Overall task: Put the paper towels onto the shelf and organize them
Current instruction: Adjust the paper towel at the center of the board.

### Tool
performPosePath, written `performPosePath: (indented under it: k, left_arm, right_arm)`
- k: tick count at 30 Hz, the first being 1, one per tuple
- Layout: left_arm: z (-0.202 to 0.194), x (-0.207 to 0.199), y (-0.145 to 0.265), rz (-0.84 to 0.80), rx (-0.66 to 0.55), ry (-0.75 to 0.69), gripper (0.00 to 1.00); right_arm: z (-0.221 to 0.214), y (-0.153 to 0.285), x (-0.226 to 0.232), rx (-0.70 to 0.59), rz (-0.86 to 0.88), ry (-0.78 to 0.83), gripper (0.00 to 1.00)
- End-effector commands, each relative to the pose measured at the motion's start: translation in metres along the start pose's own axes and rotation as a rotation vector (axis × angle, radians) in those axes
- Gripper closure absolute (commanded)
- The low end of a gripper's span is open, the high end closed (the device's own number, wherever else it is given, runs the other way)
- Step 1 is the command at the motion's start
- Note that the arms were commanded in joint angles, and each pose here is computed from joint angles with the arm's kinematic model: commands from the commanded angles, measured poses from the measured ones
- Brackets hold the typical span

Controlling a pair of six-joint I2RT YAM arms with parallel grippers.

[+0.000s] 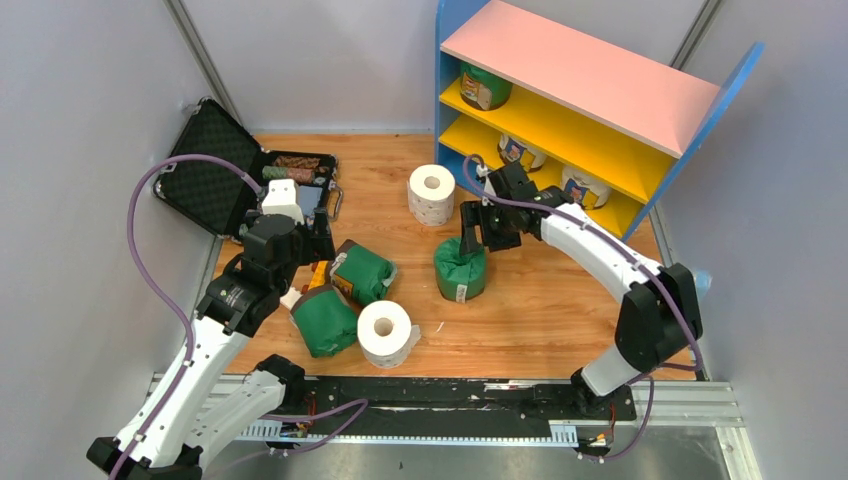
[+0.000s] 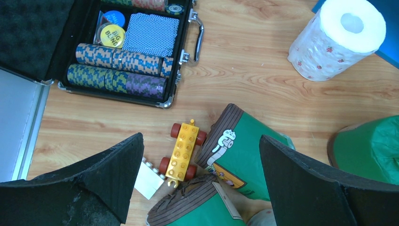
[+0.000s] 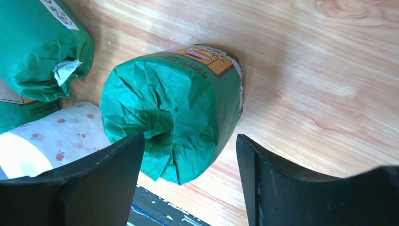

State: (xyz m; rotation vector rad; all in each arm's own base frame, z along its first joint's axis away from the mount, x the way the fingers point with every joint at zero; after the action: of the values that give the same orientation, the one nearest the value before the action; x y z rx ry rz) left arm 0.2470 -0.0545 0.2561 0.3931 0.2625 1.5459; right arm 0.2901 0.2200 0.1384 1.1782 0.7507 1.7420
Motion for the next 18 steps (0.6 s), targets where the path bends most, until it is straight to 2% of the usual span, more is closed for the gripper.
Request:
performPosePath:
  k: [1, 4, 9, 18]
  left_arm:
    - [0.006, 0.001, -0.001, 0.001, -0.026, 0.001, 0.00]
    - [0.006, 0.001, 0.000, 0.003, -0.029, 0.002, 0.00]
    - [0.007, 0.002, 0.001, 0.005, -0.032, 0.005, 0.00]
    - [0.007, 0.003, 0.001, 0.006, -0.034, 0.006, 0.00]
  right_arm:
    - [0.028, 0.052, 0.015, -0.183, -0.015, -0.011, 0.23]
    - [0.026, 0.069, 0.023, -0.258, -0.059, 0.018, 0.12]
    - [0.002, 0.073, 0.041, -0.341, -0.173, 0.098, 0.01]
    - [-0.049, 0.039, 0.050, -0.281, -0.404, 0.168, 0.00]
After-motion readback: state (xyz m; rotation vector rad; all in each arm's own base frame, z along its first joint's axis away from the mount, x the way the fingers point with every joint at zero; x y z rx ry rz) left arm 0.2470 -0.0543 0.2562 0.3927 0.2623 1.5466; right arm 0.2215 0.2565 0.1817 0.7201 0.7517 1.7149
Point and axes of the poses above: each gripper's point midway between its finger pads, its own y axis back along the fingers, its own x axis along the line the jaws close on, z = x × y, the point moved 1 cm from there along y, back along the fingers, and after that the axes turned 9 degrees about -y, right-handed, at the moved point
